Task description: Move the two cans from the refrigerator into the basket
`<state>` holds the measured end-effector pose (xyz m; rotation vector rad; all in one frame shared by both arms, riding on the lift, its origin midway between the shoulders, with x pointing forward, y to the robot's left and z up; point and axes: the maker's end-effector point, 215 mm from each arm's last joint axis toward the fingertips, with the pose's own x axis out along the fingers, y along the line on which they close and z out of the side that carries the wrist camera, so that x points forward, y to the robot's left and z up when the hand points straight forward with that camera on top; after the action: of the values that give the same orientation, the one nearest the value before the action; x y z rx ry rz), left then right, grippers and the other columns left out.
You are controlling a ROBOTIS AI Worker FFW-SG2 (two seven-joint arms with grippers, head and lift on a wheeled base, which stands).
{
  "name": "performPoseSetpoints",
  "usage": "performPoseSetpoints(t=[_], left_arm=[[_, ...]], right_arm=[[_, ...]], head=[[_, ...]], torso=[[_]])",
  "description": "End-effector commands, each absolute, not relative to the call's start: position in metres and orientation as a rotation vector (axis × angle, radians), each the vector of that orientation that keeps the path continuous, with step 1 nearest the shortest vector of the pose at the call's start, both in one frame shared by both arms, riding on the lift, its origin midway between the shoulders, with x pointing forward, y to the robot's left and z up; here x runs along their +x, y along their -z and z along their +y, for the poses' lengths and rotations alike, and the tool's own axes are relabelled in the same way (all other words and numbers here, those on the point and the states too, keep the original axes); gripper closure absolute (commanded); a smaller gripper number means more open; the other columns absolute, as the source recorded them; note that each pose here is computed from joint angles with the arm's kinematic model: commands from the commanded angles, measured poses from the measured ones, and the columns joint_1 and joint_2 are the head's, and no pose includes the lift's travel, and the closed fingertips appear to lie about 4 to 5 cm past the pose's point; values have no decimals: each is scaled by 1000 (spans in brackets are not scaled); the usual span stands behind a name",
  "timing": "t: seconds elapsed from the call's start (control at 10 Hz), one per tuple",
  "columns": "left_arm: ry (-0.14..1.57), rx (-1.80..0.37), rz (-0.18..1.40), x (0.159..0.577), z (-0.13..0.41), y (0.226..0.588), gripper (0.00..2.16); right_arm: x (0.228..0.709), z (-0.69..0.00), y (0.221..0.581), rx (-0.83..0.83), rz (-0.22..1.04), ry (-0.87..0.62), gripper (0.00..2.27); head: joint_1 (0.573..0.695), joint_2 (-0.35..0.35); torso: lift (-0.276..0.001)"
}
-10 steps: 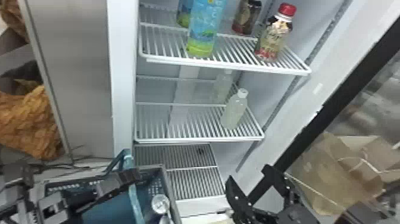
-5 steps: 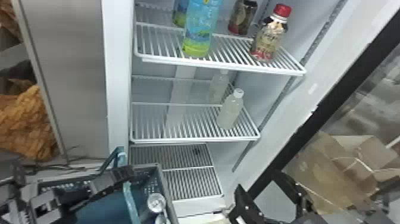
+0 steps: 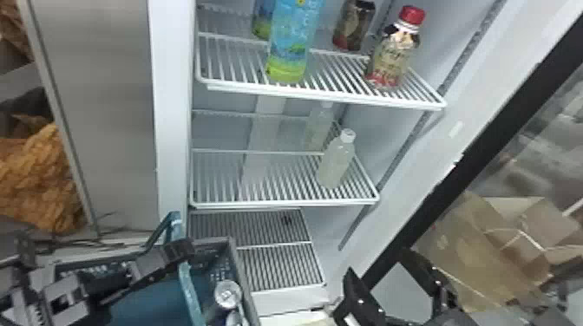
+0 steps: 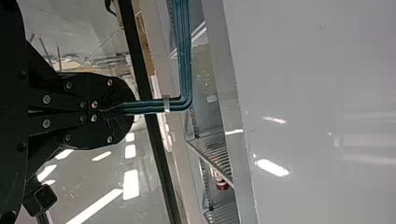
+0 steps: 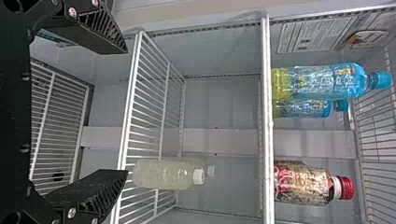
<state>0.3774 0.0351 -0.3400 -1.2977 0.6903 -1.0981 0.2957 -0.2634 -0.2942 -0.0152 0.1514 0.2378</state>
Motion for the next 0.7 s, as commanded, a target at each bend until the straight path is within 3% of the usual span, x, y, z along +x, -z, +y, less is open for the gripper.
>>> performPoseSetpoints(t=[0.0,0.6], left_arm=[[1097,-1299,692,377,35,341,1210],[1096,-1299,690,377,35,341,1210]], right_arm=[[296,-263,295,-15,151,-240,136],[299,-264,295,-30,147,-246,133]], head=[[695,-350],[695,-350]], torso=[[-219],[-219]])
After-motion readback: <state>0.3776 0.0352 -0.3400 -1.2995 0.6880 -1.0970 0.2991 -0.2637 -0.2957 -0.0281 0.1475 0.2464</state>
